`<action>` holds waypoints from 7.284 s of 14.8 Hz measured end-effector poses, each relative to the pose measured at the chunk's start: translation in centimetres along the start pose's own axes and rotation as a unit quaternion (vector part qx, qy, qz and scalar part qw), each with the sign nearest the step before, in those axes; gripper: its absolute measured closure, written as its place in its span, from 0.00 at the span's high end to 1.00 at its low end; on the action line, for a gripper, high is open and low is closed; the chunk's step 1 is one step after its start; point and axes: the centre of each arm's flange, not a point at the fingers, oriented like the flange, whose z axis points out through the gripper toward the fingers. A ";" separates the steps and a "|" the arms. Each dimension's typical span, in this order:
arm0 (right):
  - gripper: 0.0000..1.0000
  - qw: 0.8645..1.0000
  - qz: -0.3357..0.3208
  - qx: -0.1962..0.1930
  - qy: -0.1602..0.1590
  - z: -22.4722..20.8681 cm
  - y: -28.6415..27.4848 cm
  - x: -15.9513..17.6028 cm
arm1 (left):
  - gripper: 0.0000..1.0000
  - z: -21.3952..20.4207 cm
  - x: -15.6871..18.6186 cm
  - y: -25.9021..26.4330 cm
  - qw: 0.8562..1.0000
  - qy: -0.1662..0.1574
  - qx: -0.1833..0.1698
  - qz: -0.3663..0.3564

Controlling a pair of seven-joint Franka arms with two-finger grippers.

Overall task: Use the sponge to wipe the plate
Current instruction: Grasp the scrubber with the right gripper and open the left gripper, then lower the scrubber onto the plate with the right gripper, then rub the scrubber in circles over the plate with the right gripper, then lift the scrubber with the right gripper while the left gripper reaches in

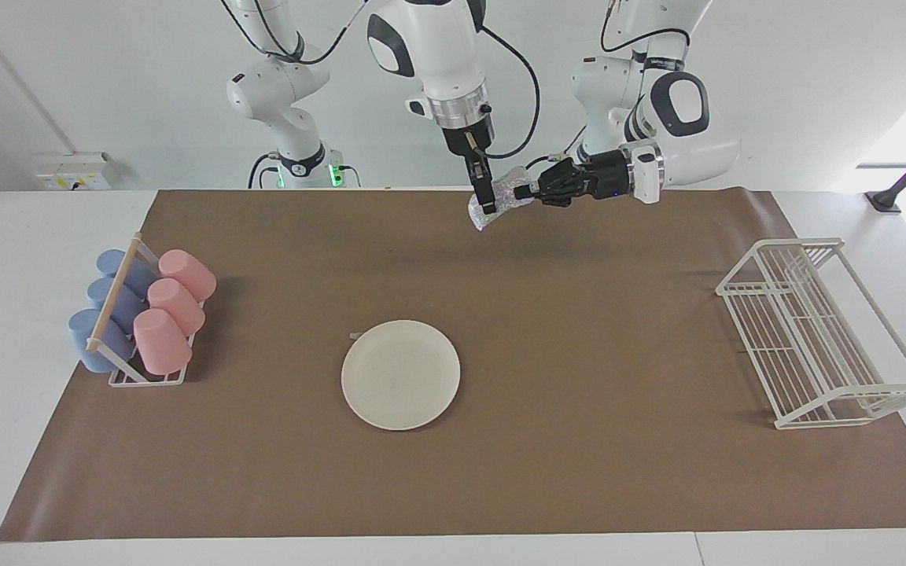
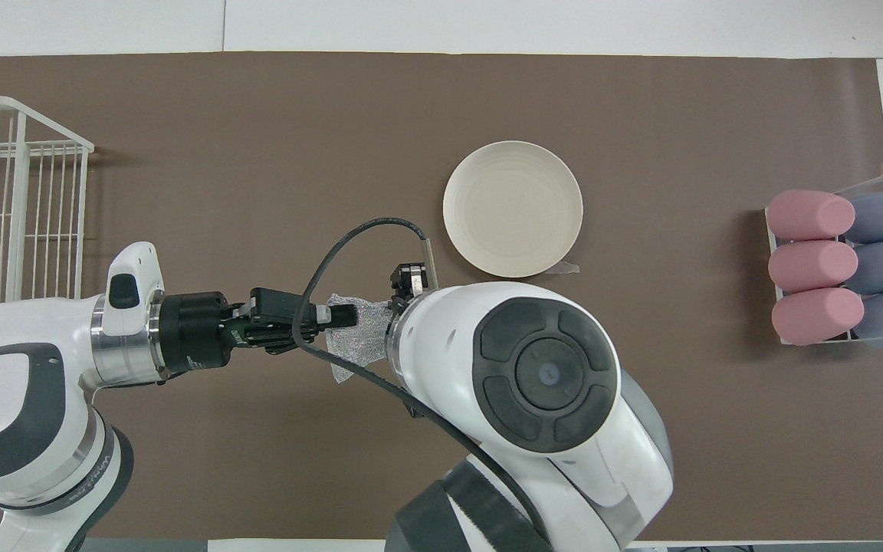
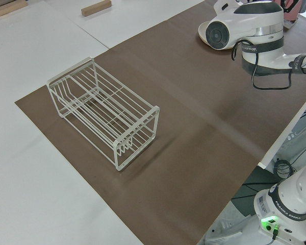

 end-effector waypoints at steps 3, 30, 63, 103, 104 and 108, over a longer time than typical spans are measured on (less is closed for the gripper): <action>0.30 1.000 0.000 0.005 -0.003 -0.1 -0.1 -0.1 | 0.04 0.0 0.0 -0.1 1.000 0.000 0.000 0.000; 0.06 0.998 -0.068 -0.001 0.009 -1.7 -2.0 4.0 | 1.00 -14.7 2.0 2.6 0.965 0.039 0.258 0.018; 0.06 0.960 -0.253 0.094 0.078 21.9 -12.4 27.2 | 1.00 -22.1 5.4 14.1 0.770 0.048 0.629 0.095; 0.06 0.987 -0.150 0.060 0.024 7.2 -9.4 15.5 | 1.00 -10.9 5.0 10.7 0.953 0.119 0.273 -0.057; 0.06 0.987 -0.148 0.052 0.040 6.0 -9.3 13.7 | 1.00 -9.6 4.9 10.6 0.956 0.117 0.264 -0.055; 0.06 0.987 -0.141 0.027 0.079 1.4 -8.4 8.8 | 1.00 -3.3 4.2 9.8 0.964 0.121 0.237 -0.026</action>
